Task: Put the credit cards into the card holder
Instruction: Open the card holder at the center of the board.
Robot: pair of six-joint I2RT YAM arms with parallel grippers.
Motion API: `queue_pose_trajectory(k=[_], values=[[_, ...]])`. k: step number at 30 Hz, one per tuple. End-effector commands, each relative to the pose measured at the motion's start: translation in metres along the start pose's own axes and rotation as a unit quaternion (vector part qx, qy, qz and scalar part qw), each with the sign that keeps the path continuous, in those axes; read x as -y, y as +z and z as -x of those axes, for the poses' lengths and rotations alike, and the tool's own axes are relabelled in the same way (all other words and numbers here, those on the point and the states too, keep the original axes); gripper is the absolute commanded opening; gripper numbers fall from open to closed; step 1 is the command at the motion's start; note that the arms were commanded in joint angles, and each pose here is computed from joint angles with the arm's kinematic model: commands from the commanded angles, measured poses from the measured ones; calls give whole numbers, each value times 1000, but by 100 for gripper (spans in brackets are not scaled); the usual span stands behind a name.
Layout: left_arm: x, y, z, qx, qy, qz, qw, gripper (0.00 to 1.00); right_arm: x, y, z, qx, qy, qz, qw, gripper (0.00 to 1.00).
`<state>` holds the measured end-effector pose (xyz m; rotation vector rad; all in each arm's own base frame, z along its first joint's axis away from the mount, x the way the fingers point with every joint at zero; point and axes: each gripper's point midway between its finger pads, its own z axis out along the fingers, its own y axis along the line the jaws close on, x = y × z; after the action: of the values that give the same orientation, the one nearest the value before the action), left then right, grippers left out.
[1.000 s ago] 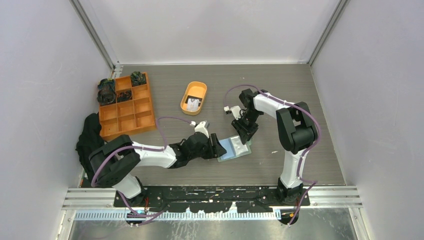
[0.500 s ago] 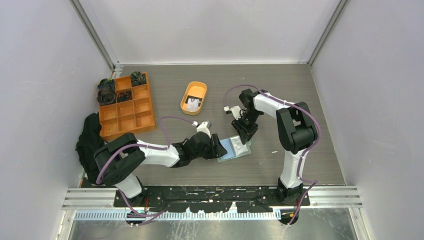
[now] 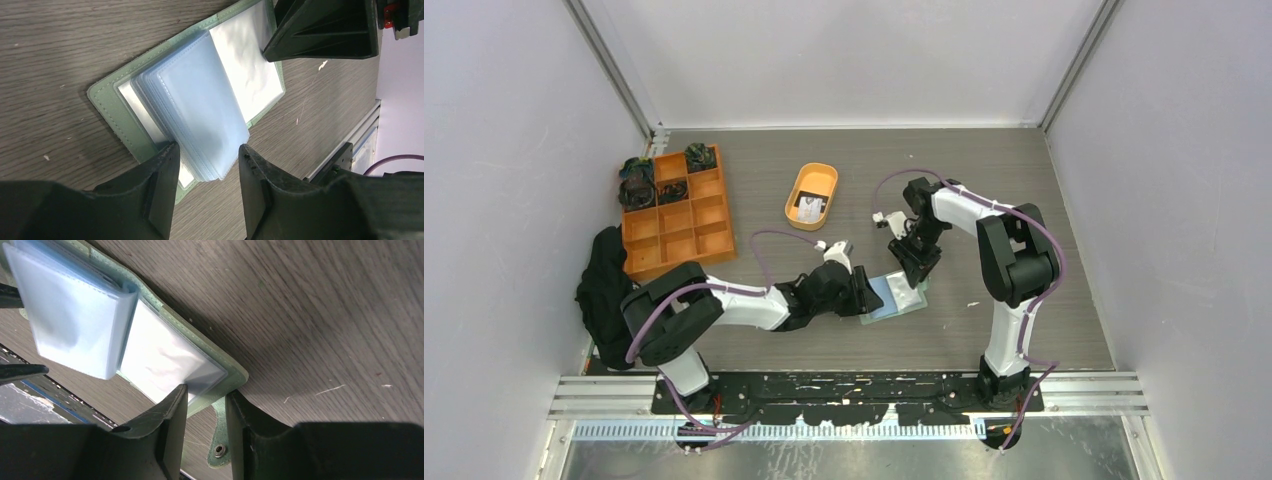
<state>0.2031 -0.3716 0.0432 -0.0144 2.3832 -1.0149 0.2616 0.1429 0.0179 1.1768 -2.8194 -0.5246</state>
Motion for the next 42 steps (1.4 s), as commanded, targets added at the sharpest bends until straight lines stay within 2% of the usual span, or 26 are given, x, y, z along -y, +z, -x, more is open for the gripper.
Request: queue_pose_trajectory(k=[1, 13, 23, 34, 42], values=[[32, 5, 14, 15, 6, -44, 999, 47, -7, -5, 8, 11, 1, 16, 1000, 39], [52, 16, 20, 12, 12, -70, 997, 45, -9, -6, 9, 13, 0, 21, 1000, 38], [66, 14, 23, 10, 19, -92, 996, 35, -10, -6, 9, 14, 0, 22, 1000, 38], [75, 6, 27, 19, 21, -111, 993, 28, -11, -7, 9, 14, 0, 24, 1000, 38], [81, 3, 33, 34, 24, -123, 992, 28, -13, -7, 10, 15, 1, 30, 999, 38]])
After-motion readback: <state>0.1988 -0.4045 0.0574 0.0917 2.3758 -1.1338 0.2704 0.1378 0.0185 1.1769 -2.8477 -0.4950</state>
